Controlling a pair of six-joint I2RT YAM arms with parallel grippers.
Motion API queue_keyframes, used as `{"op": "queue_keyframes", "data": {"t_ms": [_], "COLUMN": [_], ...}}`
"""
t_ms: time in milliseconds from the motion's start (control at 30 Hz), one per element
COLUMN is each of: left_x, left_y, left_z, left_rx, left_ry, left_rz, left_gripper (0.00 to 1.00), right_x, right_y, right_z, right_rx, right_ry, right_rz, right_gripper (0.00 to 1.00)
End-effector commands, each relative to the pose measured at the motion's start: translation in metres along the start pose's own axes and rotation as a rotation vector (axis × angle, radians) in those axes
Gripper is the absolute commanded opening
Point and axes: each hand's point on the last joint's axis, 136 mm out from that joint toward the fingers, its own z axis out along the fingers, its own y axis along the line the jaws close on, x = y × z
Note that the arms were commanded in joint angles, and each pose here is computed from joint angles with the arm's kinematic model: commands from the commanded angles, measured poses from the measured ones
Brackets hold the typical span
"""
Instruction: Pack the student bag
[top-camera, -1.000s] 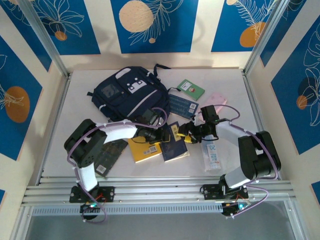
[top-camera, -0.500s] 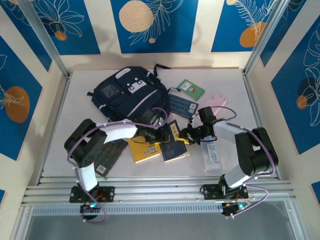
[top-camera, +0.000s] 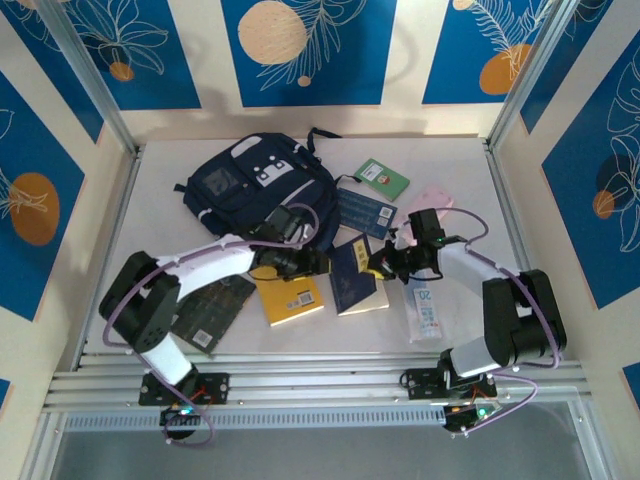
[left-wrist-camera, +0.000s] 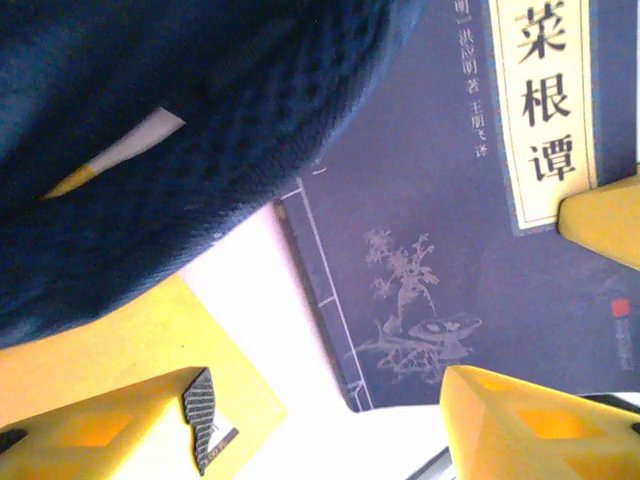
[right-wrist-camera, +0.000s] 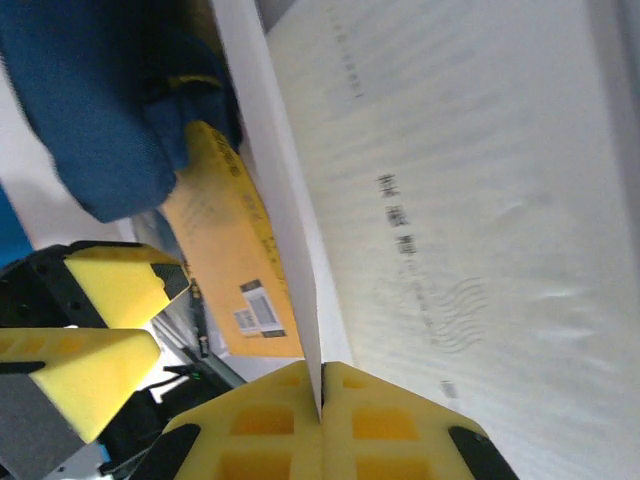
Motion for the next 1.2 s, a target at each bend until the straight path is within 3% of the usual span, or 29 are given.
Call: {"op": "queue_keyframes", "data": {"t_ms": [0,300,533,867,967,1167], "left_x": [0.006,-0.004,-0.014,-0.031,-0.036,-0.038], "left_y": [0.001,-0.013,-0.011,-0.02,-0.03,-0.026], "left_z": [-0.001,0.036,0.056,0.081,0.086,0.095], "left_rx": [0.035,0.212,0.245,0.399,0.443,0.47], "left_ry": [0.027,0.05,0.042,-0.019,-0.025,-0.049], "left_rz": [-0.074,-0.268,-0.338,-0.502,-0.51,-0.537], "left_gripper": [0.63,0.65,0.66,0.64,0.59,0.38], "right_x": [0.006,0.001,0.003,0.001,0.002,0.003], "right_y": [0.014,0.024,0.04,0.044,0.04,0.037], "right_z": [-0.008,-0.019,-0.031,-0.034,-0.031,-0.029], "right_rx": [-0.108,-0.294,-0.324,-0.348,-0.347,-0.353], "right_ry": [0.034,0.063,0.047,0.042,0.045,0.045], "right_rz": [0.06,0.173,0.165,0.182,0.196,0.212], "right_gripper": [0.0,0.0,0.0,0.0,0.0,0.0]}}
